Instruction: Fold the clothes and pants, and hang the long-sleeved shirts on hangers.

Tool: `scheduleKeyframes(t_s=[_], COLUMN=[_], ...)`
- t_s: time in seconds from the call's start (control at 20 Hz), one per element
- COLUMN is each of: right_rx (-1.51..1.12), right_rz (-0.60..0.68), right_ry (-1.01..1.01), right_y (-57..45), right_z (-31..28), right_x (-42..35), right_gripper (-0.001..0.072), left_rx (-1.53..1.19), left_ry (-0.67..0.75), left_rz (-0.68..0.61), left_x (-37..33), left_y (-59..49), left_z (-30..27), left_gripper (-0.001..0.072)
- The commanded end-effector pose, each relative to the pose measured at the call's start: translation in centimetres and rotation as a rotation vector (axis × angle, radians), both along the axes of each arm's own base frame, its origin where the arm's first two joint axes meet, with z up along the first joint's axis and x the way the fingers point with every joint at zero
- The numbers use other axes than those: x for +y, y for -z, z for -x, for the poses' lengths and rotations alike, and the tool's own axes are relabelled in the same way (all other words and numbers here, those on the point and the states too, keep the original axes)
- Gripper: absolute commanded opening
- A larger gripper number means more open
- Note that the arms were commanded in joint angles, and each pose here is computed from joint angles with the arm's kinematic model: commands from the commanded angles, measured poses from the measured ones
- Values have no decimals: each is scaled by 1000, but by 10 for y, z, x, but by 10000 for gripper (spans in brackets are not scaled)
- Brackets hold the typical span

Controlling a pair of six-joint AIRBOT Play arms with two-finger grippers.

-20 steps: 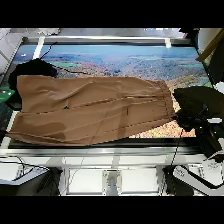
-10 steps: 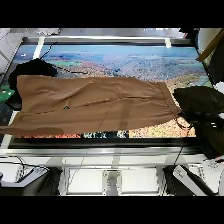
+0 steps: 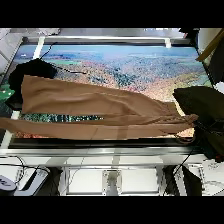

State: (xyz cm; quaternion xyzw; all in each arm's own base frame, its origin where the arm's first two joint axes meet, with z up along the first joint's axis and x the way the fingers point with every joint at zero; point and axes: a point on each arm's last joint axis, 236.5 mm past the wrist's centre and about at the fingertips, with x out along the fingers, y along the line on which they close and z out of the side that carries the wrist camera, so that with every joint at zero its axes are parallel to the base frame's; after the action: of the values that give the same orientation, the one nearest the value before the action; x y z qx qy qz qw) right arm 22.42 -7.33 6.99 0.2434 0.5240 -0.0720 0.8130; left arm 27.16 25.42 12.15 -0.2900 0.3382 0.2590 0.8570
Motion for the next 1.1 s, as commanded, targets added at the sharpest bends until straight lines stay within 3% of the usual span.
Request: scheduleKeyframes(t_s=[0.0,0.3,0.55,0.7,1.05], right_rx=[3,31,-52,-65,-95], right_rz=[-49,-166,-224,-243,-277], right_ry=[4,55,165,209,388], right_y=[10,82,125,138,137], right_z=[-20,-103,-165,-177,-189], right_x=[3,9,13,12,-6], right_gripper=[28,28,28,29,29], left_rx=[-122,18,9,71,37], left_ry=[-7,44,115,167,93], left_rz=[-146,-272,-276,-301,-335], left_x=[9,20,1,-5,14], left_y=[-47,-5,42,77,84], left_z=[-57,-147,-229,-251,-269], left_gripper=[10,10,10,10,10])
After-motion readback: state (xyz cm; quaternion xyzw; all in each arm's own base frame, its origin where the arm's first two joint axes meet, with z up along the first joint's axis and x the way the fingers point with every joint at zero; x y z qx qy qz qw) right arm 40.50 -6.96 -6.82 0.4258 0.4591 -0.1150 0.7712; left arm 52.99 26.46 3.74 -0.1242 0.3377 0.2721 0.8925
